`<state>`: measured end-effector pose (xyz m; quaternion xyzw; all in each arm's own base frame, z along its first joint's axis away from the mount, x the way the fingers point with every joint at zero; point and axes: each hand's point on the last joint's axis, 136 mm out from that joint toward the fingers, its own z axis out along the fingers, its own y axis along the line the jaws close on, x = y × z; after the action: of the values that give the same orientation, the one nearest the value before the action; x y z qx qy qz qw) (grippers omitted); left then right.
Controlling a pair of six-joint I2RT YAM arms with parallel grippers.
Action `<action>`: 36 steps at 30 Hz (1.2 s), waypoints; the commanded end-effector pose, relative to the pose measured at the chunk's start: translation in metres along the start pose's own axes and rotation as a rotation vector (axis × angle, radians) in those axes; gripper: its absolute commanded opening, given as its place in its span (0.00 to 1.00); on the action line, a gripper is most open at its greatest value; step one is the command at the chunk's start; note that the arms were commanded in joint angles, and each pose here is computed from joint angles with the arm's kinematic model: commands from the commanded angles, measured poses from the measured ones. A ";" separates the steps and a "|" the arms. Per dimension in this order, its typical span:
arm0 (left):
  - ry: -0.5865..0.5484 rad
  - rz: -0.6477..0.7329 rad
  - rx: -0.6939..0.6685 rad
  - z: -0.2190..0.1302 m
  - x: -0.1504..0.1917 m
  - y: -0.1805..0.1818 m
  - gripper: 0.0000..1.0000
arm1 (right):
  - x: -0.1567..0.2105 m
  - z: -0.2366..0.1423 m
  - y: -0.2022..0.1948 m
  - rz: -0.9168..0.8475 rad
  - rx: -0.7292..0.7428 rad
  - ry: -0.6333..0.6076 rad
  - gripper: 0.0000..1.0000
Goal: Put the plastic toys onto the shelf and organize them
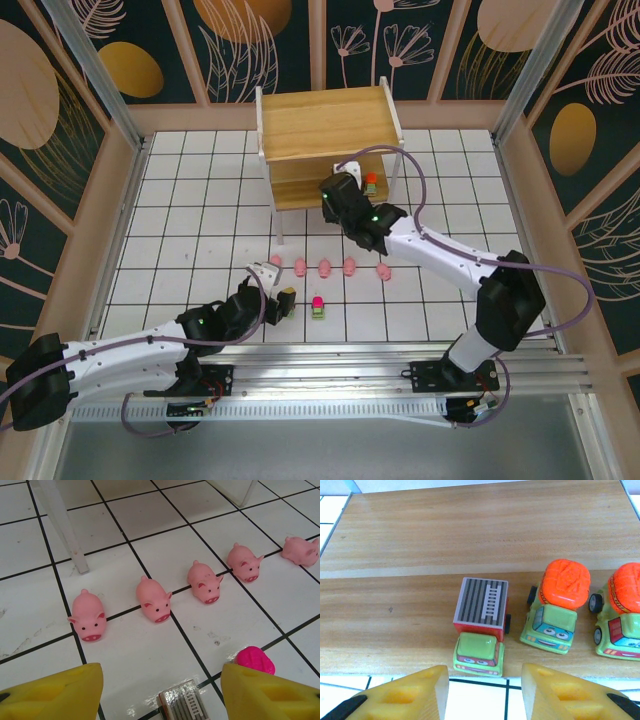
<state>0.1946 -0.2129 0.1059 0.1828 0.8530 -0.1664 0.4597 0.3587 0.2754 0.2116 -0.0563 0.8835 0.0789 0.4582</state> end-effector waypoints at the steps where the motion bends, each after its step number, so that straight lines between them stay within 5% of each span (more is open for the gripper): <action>1: -0.012 -0.018 0.005 -0.003 -0.012 -0.005 0.64 | -0.003 -0.014 -0.005 0.030 0.011 -0.034 0.43; 18: 0.020 -0.014 -0.094 -0.006 0.000 -0.031 0.63 | 0.039 -0.062 -0.009 0.039 -0.028 -0.014 0.40; 36: 0.150 -0.119 -0.211 0.006 0.037 -0.024 0.60 | 0.140 -0.081 -0.021 0.064 -0.070 0.154 0.36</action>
<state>0.1692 -0.2313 0.0714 0.1136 0.9039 -0.0906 0.4023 0.2264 0.2419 0.1461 -0.0678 0.9099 0.1136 0.3933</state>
